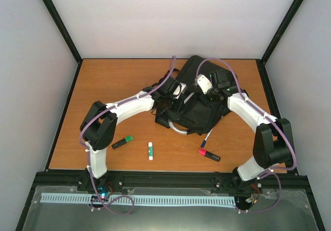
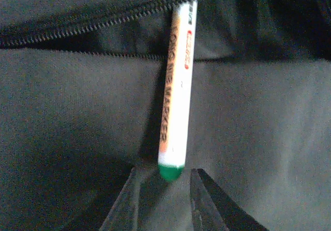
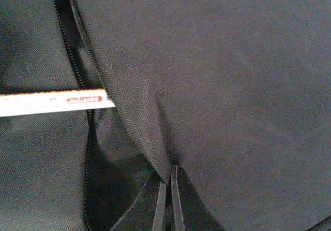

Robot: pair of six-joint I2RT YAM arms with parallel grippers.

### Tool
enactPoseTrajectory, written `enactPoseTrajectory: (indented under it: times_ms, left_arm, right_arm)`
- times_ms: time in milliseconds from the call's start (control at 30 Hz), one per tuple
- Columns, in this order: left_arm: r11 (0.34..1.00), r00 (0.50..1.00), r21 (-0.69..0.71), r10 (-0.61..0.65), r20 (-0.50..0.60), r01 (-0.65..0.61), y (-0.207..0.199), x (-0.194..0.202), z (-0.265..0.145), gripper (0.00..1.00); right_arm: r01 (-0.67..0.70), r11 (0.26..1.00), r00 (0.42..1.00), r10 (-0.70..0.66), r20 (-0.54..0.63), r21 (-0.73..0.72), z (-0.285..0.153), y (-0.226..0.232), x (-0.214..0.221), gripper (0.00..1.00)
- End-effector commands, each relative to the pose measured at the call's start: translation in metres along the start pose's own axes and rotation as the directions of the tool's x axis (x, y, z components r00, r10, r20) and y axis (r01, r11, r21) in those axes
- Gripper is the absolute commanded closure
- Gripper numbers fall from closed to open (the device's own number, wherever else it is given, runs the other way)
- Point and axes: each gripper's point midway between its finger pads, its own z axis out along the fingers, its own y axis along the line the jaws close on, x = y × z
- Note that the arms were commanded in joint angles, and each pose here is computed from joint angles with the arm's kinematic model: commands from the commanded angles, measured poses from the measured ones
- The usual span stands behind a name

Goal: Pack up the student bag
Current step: Place the stationery in the student bag.

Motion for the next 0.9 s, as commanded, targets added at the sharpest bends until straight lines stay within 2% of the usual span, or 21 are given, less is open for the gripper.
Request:
enactPoseTrajectory:
  times_ms: [0,300,467,767,867]
  left_arm:
    - [1.0,0.998,0.013,0.012,0.058,-0.013,-0.007,-0.029,0.006,0.73]
    - [0.999,0.996,0.04,0.0,0.093,-0.004,-0.013,-0.051,0.019,0.99]
    - [0.996,0.988,0.078,-0.045,0.15,0.034,-0.022,-0.077,0.026,0.99]
    - [0.975,0.948,0.138,-0.202,0.247,0.172,-0.024,-0.118,0.047,0.99]
    - [0.967,0.932,0.159,-0.236,0.275,0.198,-0.025,-0.126,0.05,0.89]
  right_arm:
    - [-0.004,1.0,0.999,0.005,0.05,-0.023,-0.005,0.005,-0.01,0.97]
    - [-0.004,1.0,0.999,0.005,0.05,-0.026,-0.003,0.006,-0.01,0.97]
    - [-0.003,0.999,0.999,0.005,0.052,-0.035,-0.002,0.007,-0.009,0.97]
    - [-0.006,0.998,0.998,0.01,0.065,-0.061,-0.003,0.012,-0.013,0.97]
    - [-0.008,0.998,0.998,0.012,0.061,-0.067,-0.002,0.012,-0.013,0.97]
